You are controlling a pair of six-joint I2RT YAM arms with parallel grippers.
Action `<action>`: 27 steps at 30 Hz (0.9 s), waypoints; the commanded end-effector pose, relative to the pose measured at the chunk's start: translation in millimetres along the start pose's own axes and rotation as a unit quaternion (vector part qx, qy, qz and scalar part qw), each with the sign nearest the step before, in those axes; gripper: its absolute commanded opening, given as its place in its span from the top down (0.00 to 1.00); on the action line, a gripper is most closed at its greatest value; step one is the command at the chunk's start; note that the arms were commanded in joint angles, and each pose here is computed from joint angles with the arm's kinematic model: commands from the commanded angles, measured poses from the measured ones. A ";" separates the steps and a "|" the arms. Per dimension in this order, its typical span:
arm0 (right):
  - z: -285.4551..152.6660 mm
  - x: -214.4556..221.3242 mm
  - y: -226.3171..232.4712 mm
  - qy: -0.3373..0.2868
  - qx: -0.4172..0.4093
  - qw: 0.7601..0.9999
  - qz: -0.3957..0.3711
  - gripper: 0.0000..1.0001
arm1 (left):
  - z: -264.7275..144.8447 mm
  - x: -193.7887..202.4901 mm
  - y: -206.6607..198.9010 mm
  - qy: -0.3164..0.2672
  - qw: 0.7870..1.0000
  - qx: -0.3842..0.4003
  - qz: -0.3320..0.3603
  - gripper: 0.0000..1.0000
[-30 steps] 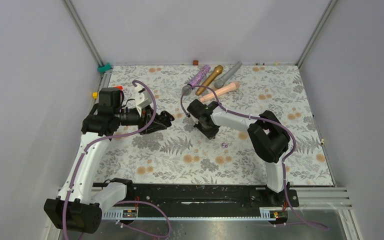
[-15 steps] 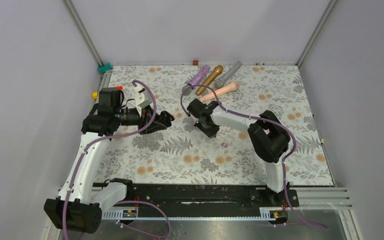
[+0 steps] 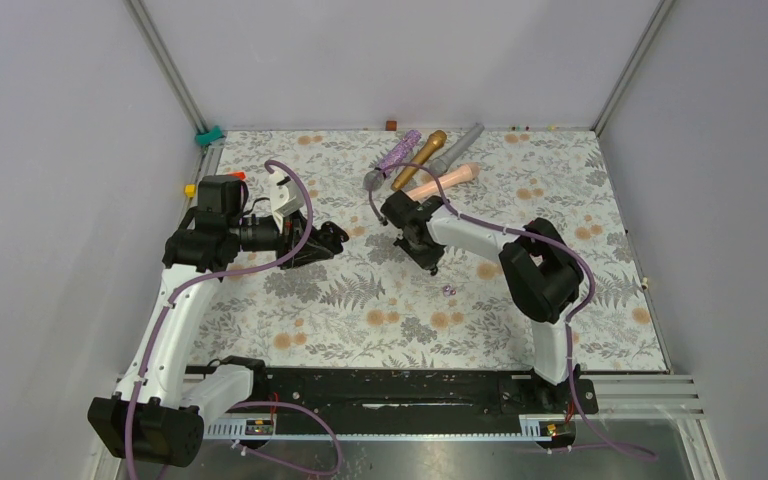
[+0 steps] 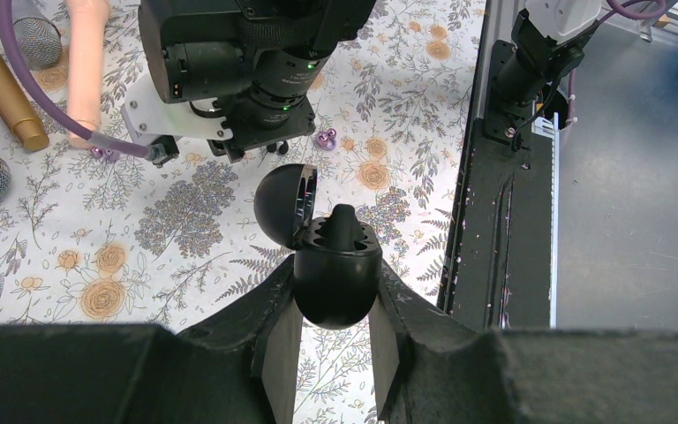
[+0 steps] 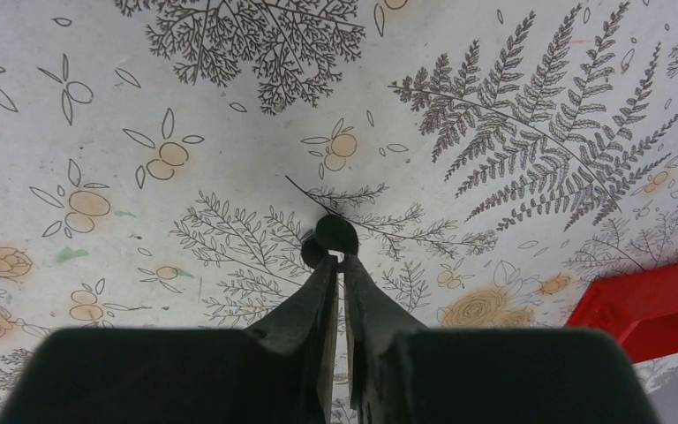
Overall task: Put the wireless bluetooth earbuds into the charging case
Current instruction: Pick up the earbud from the center of the board.
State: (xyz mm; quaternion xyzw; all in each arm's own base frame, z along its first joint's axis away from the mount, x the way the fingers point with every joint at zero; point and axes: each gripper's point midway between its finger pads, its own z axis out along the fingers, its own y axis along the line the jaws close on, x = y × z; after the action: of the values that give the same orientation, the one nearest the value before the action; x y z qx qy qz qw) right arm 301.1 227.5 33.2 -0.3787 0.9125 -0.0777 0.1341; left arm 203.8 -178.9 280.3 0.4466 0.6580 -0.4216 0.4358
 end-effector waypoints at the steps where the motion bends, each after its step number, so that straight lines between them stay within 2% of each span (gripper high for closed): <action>1: -26.1 -15.7 -4.1 -0.038 -0.018 0.999 0.022 0.86 | -0.1 -8.7 -3.5 -0.019 1.000 0.016 0.019 1.00; 7: -22.4 -15.0 -2.6 -0.029 -0.020 0.999 0.027 0.83 | -0.4 -9.1 -4.0 -0.019 0.999 0.015 0.020 1.00; 11: -24.8 -14.5 -14.5 -0.032 -0.043 0.996 0.069 0.81 | -0.6 -9.3 -4.1 -0.019 0.999 0.014 0.022 1.00; 15: -25.5 -9.7 -29.0 -0.034 -0.096 0.986 0.131 0.81 | -0.2 -9.3 -4.3 -0.020 0.999 0.016 0.022 1.00; 19: -19.9 -2.1 -24.5 -0.026 -0.157 0.970 0.183 0.80 | -0.1 -9.4 -4.2 -0.020 0.999 0.017 0.021 1.00; 27: -8.9 4.9 -17.2 -0.002 -0.198 0.955 0.221 0.72 | -0.8 -10.2 -4.9 -0.020 0.999 0.015 0.023 1.00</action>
State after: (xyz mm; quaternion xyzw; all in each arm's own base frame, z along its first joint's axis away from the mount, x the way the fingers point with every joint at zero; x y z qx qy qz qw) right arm 316.3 200.8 38.4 -0.2068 0.9700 0.0932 0.0871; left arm 203.6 -179.0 280.4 0.4467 0.6577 -0.4221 0.4356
